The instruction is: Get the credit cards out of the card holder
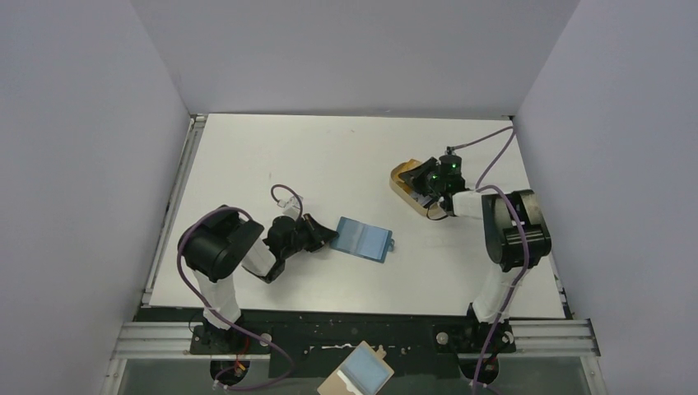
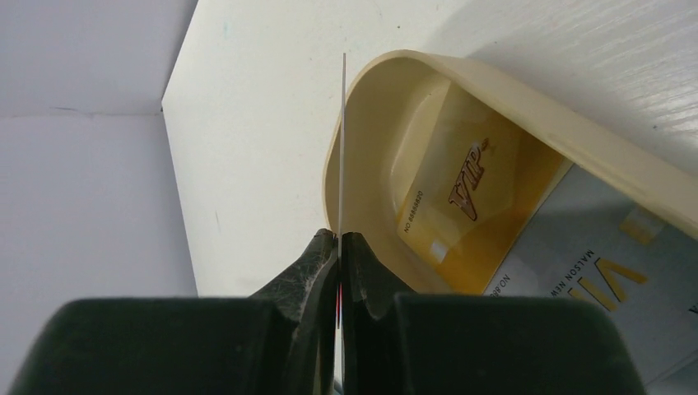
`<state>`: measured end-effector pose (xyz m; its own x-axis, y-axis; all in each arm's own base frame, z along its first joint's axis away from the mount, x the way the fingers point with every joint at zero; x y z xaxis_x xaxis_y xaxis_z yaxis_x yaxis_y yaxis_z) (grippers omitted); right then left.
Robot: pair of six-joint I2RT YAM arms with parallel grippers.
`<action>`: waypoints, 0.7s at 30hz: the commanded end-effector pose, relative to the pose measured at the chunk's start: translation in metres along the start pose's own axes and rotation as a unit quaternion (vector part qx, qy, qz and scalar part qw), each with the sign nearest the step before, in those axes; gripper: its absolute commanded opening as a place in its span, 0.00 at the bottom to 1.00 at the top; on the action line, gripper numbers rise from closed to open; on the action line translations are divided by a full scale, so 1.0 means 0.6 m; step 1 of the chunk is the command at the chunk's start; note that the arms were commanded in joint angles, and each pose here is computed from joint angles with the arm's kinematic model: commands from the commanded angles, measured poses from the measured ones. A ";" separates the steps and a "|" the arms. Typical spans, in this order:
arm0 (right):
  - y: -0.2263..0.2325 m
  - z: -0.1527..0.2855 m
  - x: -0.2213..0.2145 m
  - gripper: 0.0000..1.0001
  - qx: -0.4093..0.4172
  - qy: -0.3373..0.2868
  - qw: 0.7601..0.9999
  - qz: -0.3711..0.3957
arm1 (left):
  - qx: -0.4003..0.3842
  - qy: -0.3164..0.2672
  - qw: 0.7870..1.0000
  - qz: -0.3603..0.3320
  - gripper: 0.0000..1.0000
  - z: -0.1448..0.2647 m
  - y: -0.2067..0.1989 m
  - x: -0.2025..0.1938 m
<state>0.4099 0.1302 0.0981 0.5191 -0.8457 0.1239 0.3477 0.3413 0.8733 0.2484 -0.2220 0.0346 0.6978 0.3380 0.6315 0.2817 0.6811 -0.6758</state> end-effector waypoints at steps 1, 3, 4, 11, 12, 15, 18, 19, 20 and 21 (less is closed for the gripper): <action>0.048 -0.009 0.019 0.00 0.050 -0.021 0.998 0.013 | 0.097 0.088 0.991 0.009 0.00 0.022 0.072 -0.069; 0.047 -0.012 0.020 0.00 0.049 -0.021 0.999 0.011 | 0.096 0.088 0.991 0.010 0.00 0.022 0.073 -0.068; 0.045 -0.014 0.021 0.00 0.047 -0.022 0.999 0.010 | 0.096 0.088 0.991 0.010 0.00 0.021 0.073 -0.068; 0.040 -0.025 0.022 0.00 0.044 -0.021 0.999 0.005 | 0.094 0.090 0.991 0.012 0.00 0.018 0.074 -0.067; 0.040 -0.026 0.023 0.00 0.045 -0.022 0.999 0.005 | 0.094 0.090 0.991 0.012 0.00 0.018 0.075 -0.066; 0.037 -0.031 0.024 0.00 0.043 -0.022 0.999 0.004 | 0.095 0.091 0.991 0.013 0.00 0.018 0.076 -0.067; 0.032 -0.036 0.023 0.00 0.039 -0.020 0.999 0.001 | 0.094 0.092 0.991 0.014 0.00 0.018 0.077 -0.067; 0.032 -0.037 0.024 0.00 0.039 -0.020 0.999 0.000 | 0.093 0.092 0.991 0.014 0.00 0.018 0.077 -0.067; 0.032 -0.039 0.024 0.00 0.040 -0.019 0.999 -0.001 | 0.093 0.092 0.991 0.015 0.00 0.018 0.077 -0.066; 0.033 -0.040 0.024 0.00 0.041 -0.019 0.999 -0.001 | 0.093 0.092 0.991 0.015 0.00 0.018 0.077 -0.065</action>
<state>0.4227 0.1326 0.0835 0.5128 -0.8529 0.0979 0.3746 0.3249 0.8684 0.2517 -0.2214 0.0336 0.7101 0.3421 0.6155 0.2831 0.6616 -0.6943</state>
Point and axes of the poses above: each gripper's point midway between its finger pads, its own z axis back along the fingers, its own y axis along the line the jaws close on, x = y × z, the point moved 6 cm from there along z, back along the fingers, and after that the axes turned 15 degrees about -z, right-handed, at the moved point
